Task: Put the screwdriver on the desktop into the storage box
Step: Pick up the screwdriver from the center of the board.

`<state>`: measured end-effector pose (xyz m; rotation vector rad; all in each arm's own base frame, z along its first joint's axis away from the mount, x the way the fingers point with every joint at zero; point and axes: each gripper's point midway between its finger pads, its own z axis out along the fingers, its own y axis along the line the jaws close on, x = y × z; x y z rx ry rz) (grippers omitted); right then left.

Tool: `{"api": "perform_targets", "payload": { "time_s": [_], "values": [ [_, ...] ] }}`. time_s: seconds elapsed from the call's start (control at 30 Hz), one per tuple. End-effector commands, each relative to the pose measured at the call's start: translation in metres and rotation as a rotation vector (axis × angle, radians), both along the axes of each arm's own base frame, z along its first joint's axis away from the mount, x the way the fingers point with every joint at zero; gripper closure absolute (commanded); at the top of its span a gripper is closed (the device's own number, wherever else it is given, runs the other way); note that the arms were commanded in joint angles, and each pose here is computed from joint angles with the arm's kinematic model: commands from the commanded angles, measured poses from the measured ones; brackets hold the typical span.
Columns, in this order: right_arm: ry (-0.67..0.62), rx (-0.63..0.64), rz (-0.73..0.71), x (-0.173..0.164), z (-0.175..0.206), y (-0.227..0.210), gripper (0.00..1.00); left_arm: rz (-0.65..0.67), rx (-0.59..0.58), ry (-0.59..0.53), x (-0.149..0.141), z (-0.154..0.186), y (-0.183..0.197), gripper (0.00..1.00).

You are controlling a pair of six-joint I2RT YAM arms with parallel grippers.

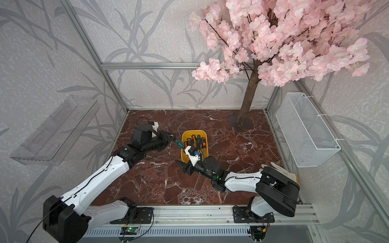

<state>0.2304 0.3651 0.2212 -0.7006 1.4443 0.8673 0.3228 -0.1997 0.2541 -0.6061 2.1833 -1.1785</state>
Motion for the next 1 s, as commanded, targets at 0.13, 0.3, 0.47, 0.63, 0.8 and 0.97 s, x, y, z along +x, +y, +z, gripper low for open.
{"api": "perform_targets", "payload": {
  "time_s": [0.13, 0.3, 0.47, 0.63, 0.8, 0.97],
  "values": [
    [-0.223, 0.187, -0.125, 0.014, 0.086, -0.003, 0.35, -0.039, -0.116, -0.031, -0.008, 0.017, -0.008, 1.00],
    [-0.235, 0.186, -0.167, 0.022, 0.097, -0.002, 0.41, -0.051, -0.156, -0.039, -0.009, 0.021, -0.012, 1.00],
    [-0.225, 0.187, -0.205, 0.028, 0.096, -0.004, 0.50, -0.055, -0.176, -0.041, -0.010, 0.024, -0.013, 1.00],
    [-0.211, 0.144, -0.201, 0.028, 0.089, -0.001, 0.43, -0.056, -0.203, -0.054, -0.011, 0.030, -0.014, 1.00],
    [-0.209, 0.142, -0.213, 0.028, 0.090, -0.005, 0.61, -0.061, -0.227, -0.056, -0.010, 0.033, -0.015, 1.00],
    [-0.209, 0.126, -0.255, 0.033, 0.096, -0.010, 0.79, -0.078, -0.259, -0.041, -0.011, 0.026, -0.020, 1.00]
  ]
}}
